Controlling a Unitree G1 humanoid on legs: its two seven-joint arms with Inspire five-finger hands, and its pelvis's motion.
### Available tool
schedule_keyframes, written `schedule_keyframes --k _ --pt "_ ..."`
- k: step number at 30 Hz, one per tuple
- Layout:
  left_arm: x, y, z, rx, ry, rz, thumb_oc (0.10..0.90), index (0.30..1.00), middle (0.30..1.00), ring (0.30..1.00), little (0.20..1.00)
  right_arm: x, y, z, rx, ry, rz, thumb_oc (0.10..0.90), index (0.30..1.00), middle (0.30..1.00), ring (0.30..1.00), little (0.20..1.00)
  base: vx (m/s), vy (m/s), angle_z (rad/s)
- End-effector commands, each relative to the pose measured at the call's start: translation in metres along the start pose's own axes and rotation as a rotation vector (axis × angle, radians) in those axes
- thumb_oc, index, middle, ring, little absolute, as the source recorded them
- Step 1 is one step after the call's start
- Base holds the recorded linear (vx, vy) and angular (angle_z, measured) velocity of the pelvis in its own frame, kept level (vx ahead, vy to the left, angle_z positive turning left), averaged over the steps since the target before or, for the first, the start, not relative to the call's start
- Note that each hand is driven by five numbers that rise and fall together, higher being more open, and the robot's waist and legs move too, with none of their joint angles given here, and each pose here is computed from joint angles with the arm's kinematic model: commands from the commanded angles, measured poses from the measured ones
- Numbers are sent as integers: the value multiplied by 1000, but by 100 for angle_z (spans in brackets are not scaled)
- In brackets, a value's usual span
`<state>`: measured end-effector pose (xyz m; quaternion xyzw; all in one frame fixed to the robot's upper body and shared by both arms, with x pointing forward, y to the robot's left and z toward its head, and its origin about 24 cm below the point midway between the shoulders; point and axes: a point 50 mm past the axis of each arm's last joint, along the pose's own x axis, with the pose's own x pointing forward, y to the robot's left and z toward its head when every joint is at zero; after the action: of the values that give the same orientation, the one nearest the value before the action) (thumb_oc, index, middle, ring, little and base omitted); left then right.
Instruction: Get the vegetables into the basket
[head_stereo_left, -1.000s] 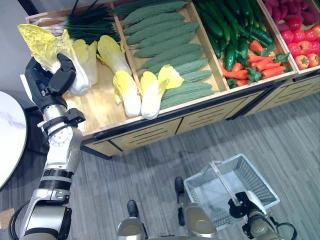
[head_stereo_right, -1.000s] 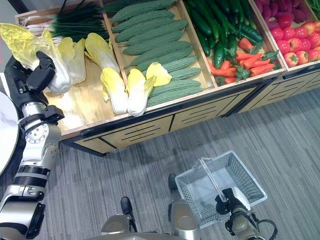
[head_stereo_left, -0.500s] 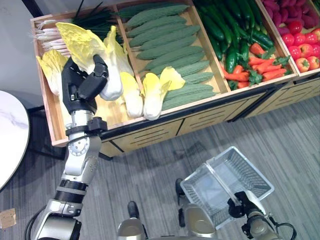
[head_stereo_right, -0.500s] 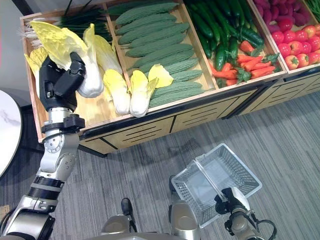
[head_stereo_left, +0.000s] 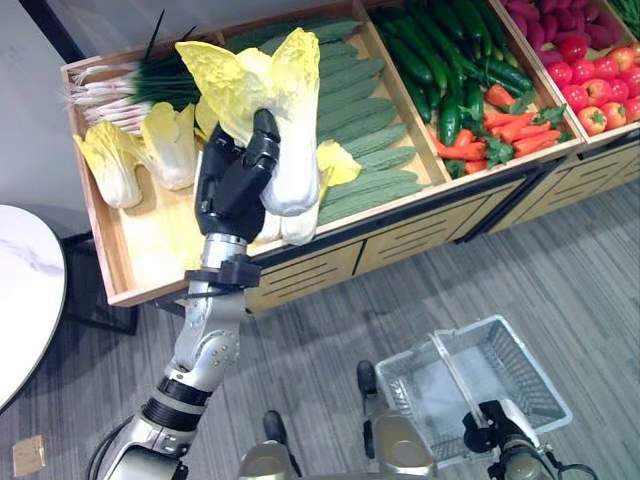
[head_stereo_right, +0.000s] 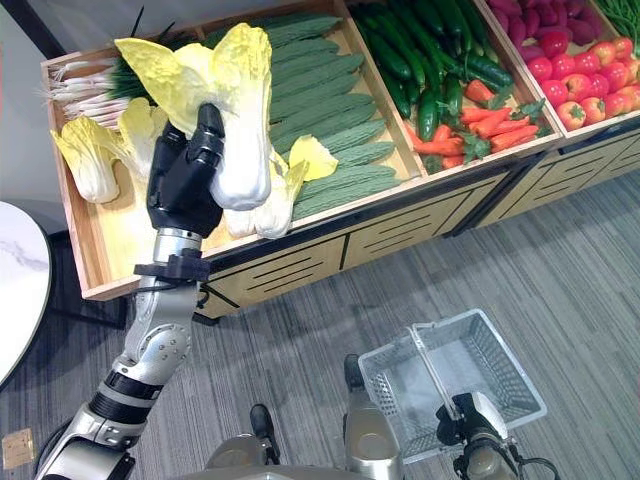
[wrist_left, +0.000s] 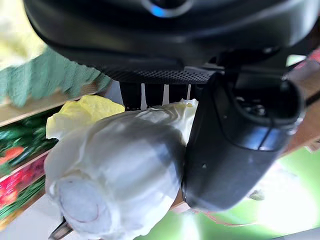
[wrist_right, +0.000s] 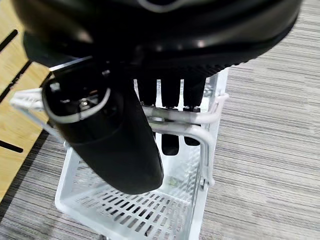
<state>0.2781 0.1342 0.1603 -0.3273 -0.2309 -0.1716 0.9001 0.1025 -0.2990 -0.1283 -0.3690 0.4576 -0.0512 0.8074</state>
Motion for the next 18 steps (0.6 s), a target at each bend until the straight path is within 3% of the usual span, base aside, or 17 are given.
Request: schedule_keyframes --k 1,18 --pt "12 -34 24 -30 -123 -236 400 300 300 300 300 -9 -1 -25 28 69 -14 400 300 300 300 300 18 -7 -13" --pt "11 -43 13 -25 -33 -330 400 300 300 300 300 -3 -6 -12 69 36 -45 400 300 300 300 300 2 25 -4"
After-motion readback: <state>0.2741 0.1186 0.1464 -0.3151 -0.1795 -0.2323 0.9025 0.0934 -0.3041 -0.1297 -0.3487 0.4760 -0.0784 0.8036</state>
